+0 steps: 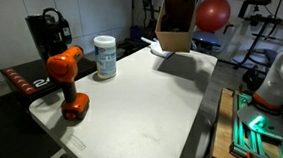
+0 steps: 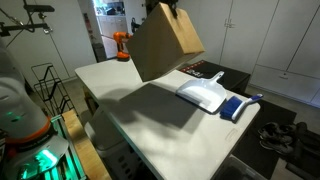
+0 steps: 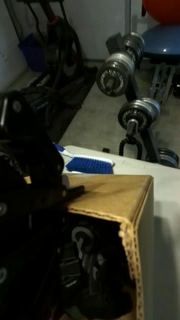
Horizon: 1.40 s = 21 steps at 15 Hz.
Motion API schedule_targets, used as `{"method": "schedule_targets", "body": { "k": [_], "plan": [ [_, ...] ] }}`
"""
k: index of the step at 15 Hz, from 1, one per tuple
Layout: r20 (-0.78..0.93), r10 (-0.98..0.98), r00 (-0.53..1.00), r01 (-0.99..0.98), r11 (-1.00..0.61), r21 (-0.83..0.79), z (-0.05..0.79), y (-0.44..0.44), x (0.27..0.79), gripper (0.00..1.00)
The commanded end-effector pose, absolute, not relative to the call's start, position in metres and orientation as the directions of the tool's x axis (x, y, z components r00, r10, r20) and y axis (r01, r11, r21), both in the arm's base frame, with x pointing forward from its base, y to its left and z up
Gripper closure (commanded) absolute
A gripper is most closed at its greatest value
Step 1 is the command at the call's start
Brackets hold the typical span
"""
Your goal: Pour the contents of the box onto the table
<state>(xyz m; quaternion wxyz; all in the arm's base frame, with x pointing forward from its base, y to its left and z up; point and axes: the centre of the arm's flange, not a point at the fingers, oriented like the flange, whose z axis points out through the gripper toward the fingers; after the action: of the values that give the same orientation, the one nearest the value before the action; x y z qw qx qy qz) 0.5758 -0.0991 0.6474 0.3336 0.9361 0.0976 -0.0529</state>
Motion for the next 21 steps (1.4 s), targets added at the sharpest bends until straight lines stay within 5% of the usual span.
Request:
{"method": "schedule_targets", "body": {
  "k": [1,10,21],
  "plan": [
    [-0.222,0.117,0.968,0.246,-0.619,0.746,0.661,-0.067,0.57,0.98],
    [-0.295,0.001,0.956,0.287,-0.227,0.931,0.672,0.018,0.565,0.98],
    [-0.26,-0.141,0.955,0.288,0.245,0.926,0.661,0.056,0.562,0.98]
  ]
}}
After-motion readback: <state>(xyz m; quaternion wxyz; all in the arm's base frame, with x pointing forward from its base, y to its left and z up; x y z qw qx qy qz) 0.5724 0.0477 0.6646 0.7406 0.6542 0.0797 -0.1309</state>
